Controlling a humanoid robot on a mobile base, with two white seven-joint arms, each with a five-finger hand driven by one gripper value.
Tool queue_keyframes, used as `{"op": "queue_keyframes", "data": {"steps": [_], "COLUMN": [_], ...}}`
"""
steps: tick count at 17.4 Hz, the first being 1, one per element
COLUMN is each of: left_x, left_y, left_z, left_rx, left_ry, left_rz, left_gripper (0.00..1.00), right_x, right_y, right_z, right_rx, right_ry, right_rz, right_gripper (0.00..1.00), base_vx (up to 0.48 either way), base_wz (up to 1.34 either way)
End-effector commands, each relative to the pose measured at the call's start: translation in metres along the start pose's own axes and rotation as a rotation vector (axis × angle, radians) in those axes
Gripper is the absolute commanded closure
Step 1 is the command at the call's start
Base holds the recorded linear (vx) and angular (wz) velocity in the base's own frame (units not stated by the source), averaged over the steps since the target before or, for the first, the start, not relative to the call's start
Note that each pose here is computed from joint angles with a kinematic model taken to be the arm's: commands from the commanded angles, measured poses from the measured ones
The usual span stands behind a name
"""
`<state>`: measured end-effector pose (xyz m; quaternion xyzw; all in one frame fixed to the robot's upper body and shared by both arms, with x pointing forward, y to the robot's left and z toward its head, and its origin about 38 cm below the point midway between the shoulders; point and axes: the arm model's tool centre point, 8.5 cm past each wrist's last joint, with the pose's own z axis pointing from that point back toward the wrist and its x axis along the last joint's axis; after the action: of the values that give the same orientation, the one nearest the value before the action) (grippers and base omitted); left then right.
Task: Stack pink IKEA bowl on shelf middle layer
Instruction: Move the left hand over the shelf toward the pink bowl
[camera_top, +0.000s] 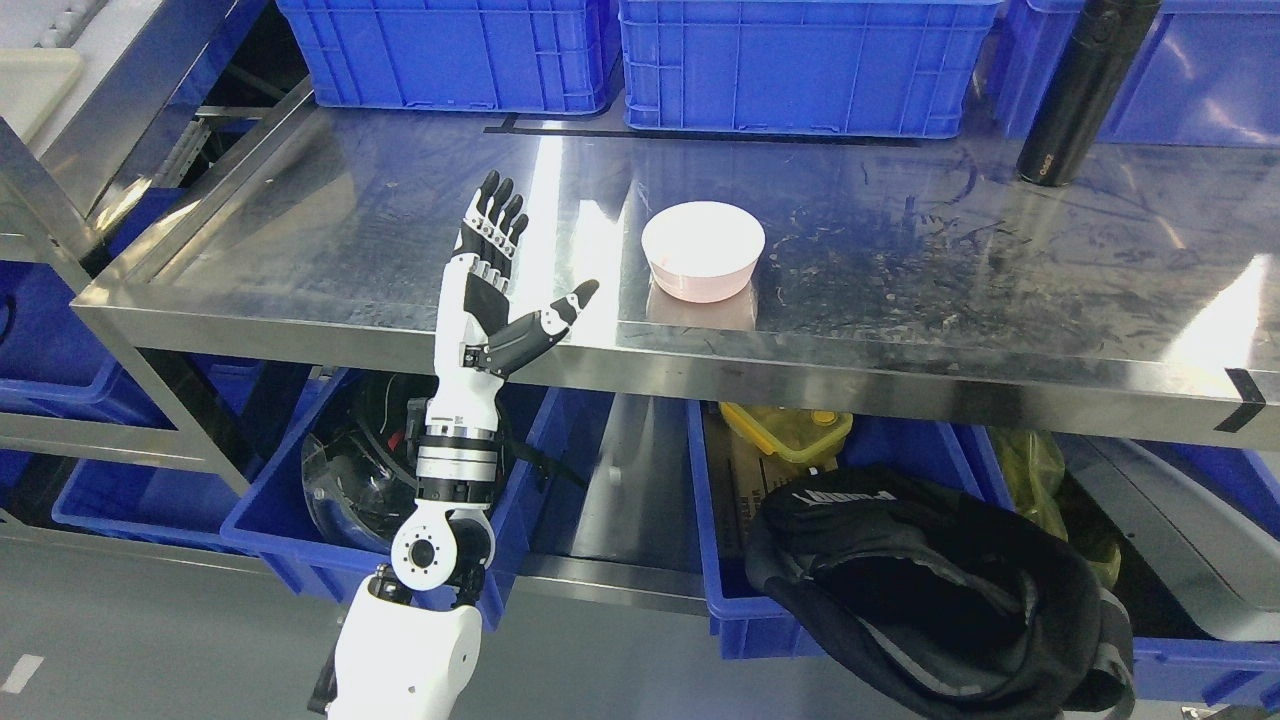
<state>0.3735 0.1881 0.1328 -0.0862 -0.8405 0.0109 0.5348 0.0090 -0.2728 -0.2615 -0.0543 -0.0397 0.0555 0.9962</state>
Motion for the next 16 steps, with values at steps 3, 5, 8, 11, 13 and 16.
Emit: {"op": "queue_keyframes", "data": {"steps": [3, 5, 8, 11, 13, 16], "left_x": [0.023, 0.051, 0.067, 0.059, 0.069, 0.084], "left_y": [0.009, 0.029, 0.014, 0.006, 0.003, 0.006], "left_z": [-0.030, -0.059, -0.086, -0.095, -0.109, -0.130], "left_rx": [-0.031, -0.149, -0.545, -0.820, -0.834, -0.864], "left_ry": [-0.092, -0.165, -0.140, 0.029, 0.033, 0.053], "left_rz": [-0.042, -0.162, -0.532, -0.803, -0.864, -1.100], "left_gripper": [0.00, 0.00, 0.00, 0.02, 0.03, 0.03], "right_x": [-0.010, -0.010, -0.010, -0.010, -0.010, -0.010], "right_y": [-0.010, -0.010, -0.010, -0.010, -0.010, -0.010], "right_z": [0.000, 0.000, 0.000, 0.000, 0.000, 0.000], "right_rx": [-0.016, -0.016, -0.016, -0.016, -0.016, -0.016], "right_ry": [0.007, 0.007, 0.007, 0.007, 0.007, 0.007], "right_rz": [0.001, 0.002, 0.002, 0.002, 0.001, 0.002], "right_gripper": [0.00, 0.00, 0.00, 0.00, 0.00, 0.00], "base_vx": [0.000, 0.000, 0.000, 0.000, 0.000, 0.000], "base_wz": [0.00, 0.00, 0.00, 0.00, 0.00, 0.00]}}
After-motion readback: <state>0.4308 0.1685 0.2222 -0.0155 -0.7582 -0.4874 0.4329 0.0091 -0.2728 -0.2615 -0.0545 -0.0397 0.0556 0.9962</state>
